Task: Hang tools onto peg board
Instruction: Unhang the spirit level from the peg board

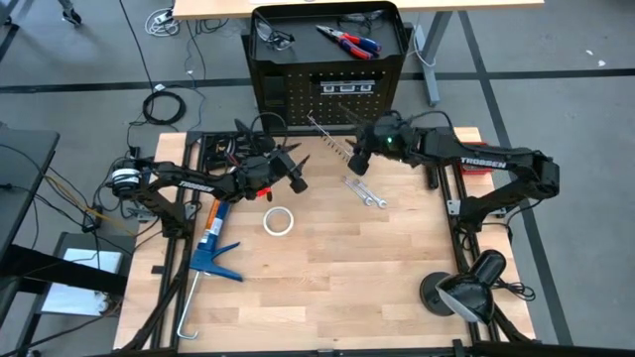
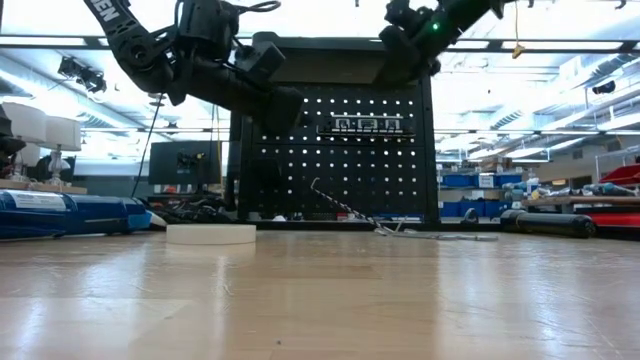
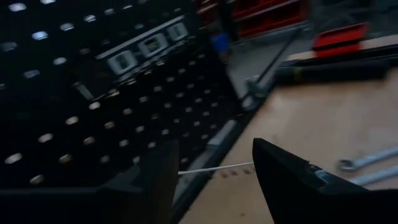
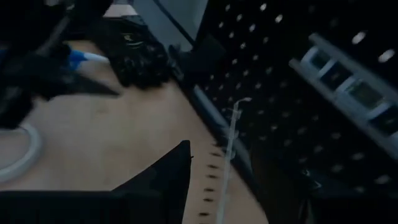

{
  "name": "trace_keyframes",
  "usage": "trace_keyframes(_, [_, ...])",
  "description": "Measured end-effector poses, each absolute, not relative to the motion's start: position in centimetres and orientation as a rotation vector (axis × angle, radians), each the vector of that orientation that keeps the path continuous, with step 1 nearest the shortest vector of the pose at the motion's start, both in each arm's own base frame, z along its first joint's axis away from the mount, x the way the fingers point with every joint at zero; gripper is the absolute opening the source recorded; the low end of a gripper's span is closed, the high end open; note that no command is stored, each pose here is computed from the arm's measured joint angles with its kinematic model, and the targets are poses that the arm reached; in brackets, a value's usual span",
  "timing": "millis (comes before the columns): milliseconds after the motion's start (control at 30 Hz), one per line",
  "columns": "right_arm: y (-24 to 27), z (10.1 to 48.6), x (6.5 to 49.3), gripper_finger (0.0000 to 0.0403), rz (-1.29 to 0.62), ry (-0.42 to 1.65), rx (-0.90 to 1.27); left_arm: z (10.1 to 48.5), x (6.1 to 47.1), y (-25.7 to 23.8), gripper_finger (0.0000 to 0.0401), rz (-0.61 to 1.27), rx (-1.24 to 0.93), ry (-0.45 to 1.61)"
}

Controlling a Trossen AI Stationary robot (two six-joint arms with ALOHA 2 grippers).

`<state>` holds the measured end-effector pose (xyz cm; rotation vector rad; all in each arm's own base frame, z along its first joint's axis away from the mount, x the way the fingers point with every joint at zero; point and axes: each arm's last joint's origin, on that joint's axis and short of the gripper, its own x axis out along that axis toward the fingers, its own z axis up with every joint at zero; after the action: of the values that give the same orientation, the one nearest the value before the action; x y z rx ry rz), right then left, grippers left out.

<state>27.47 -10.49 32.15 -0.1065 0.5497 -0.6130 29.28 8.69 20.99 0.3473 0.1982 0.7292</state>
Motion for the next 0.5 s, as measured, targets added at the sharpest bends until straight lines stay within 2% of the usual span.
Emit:
trace_keyframes(200, [-12.2,34.6,27.0,0.0174,-0.6,0.564,-0.168,20.9,29.4,8.6,0.0211,0.7,0.353,0.195])
trace_keyframes(500, [-14.0,34.8,26.2,0.0174,-0.611,0.619,-0.202,20.8,29.4,8.6,0.0211,0.68,0.353,0.198])
